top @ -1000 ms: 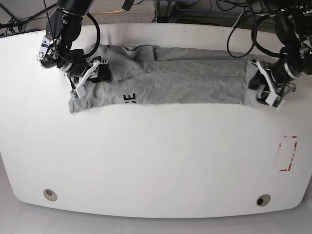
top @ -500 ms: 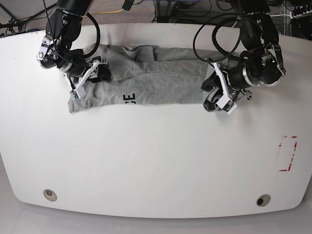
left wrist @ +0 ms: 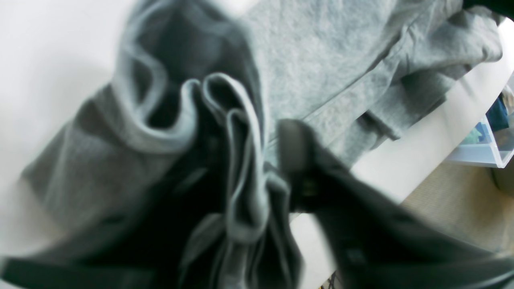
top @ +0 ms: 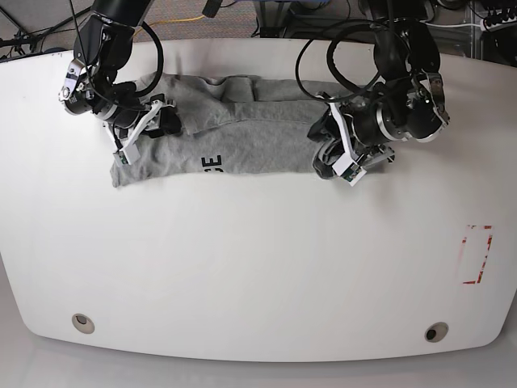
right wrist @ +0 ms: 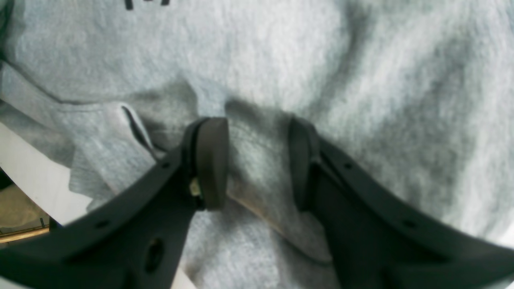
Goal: Fold the T-shirt properly
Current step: 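Move the left gripper inward to grasp the strip near its middle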
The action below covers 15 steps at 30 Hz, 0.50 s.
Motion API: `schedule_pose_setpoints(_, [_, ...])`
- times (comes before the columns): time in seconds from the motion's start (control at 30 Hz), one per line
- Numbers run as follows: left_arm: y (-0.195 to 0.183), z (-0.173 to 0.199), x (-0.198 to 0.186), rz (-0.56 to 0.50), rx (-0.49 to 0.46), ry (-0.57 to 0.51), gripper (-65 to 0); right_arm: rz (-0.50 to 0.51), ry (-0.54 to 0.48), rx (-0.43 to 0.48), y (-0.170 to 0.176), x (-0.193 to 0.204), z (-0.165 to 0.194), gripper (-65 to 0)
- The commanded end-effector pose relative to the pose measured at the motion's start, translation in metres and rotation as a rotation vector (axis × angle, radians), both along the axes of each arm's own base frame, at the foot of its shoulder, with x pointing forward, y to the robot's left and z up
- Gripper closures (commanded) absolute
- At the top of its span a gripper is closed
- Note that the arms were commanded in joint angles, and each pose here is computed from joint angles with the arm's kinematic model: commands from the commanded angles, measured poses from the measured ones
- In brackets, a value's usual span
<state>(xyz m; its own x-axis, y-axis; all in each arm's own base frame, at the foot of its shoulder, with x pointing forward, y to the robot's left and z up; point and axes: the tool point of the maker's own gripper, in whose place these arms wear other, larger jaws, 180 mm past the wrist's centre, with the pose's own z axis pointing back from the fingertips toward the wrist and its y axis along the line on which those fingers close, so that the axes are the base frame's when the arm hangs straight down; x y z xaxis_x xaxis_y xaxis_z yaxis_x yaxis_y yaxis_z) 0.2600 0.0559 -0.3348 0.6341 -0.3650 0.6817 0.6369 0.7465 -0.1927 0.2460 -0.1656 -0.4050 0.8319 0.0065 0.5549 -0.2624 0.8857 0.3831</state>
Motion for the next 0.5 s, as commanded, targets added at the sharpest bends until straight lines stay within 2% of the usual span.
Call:
schedule_pose_setpoints(0.0, [-0.011, 0.014, 0.007, -0.016, -0.04, -0.047, -30.4, -0.003, -0.051, 0.003, -0.003, 0.01, 0.012, -22.8])
schedule_pose_setpoints(0.17, [-0.045, 0.019, -0.001, -0.108, -0.075, -0.054, -32.2, -0.005, -0.051, 0.002, -0.003, 0.01, 0.012, -22.7])
schedule_pose_setpoints(0.3, [-0.065, 0.034, -0.002, -0.175, -0.141, -0.086, -31.9, -0.005, -0.051, 0.002, -0.003, 0.01, 0.012, -22.7])
schedule_pose_setpoints(0.37, [-0.054, 0.035, 0.004, -0.139, -0.134, -0.092, -31.9, -0.005, -0.063, 0.002, -0.003, 0.015, 0.015, -22.8])
schedule_pose_setpoints(0.47, [-0.008, 0.029, 0.017, 0.0, -0.1, -0.089, -31.9, -0.009, -0.079, 0.004, -0.004, 0.02, 0.019, -23.1])
